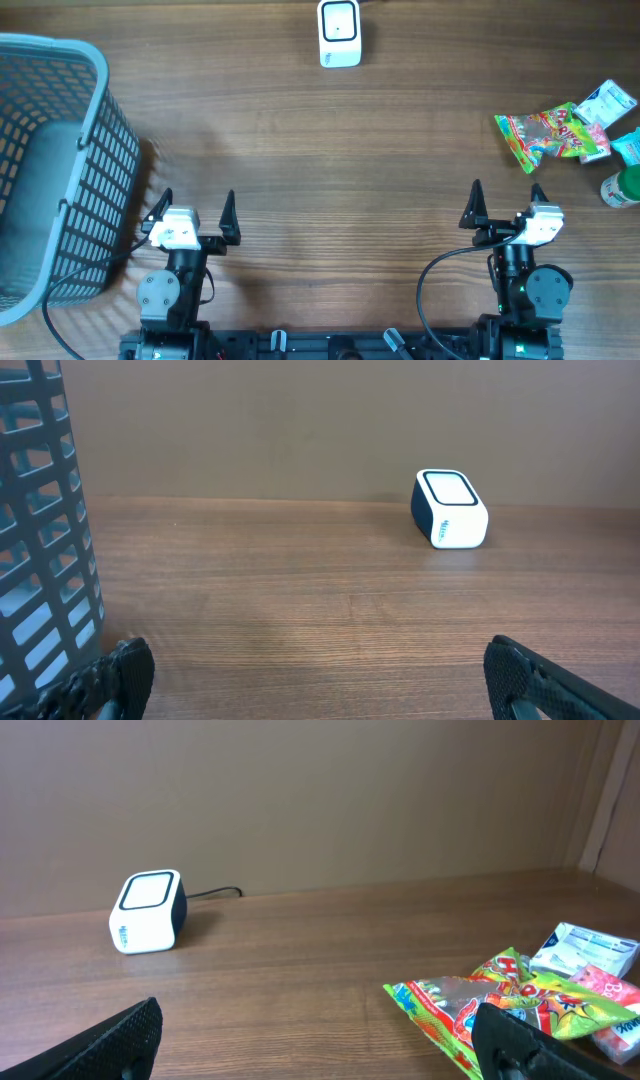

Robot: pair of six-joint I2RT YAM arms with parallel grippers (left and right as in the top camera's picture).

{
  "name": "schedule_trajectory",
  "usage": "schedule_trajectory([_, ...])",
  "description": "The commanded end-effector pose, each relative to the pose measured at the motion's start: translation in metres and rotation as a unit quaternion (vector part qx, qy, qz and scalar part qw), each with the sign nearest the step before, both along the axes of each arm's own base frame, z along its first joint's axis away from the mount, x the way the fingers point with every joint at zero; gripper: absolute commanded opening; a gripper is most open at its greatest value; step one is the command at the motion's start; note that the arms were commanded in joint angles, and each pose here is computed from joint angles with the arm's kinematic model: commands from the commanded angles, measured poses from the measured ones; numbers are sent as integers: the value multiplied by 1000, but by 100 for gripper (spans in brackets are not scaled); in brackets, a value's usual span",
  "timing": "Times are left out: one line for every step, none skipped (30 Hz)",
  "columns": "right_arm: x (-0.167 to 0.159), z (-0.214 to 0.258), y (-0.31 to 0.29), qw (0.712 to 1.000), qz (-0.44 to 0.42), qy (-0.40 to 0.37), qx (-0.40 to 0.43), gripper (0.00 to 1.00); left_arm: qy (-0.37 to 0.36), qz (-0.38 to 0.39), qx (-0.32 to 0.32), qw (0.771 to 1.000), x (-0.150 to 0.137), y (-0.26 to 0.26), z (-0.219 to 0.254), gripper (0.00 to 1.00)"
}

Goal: Scan the item barcode

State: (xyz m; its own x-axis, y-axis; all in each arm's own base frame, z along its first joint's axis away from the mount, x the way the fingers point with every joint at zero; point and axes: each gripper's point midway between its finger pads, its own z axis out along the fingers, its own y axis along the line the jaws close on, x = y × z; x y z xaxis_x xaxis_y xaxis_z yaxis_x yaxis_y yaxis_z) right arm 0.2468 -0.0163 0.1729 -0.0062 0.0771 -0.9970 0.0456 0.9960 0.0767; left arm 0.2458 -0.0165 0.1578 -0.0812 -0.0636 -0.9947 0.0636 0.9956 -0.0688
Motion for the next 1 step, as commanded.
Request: schedule_trajectory([-1, 3, -2, 1000, -6, -6, -9, 100, -2, -6, 9, 1000, 0, -1, -1, 100])
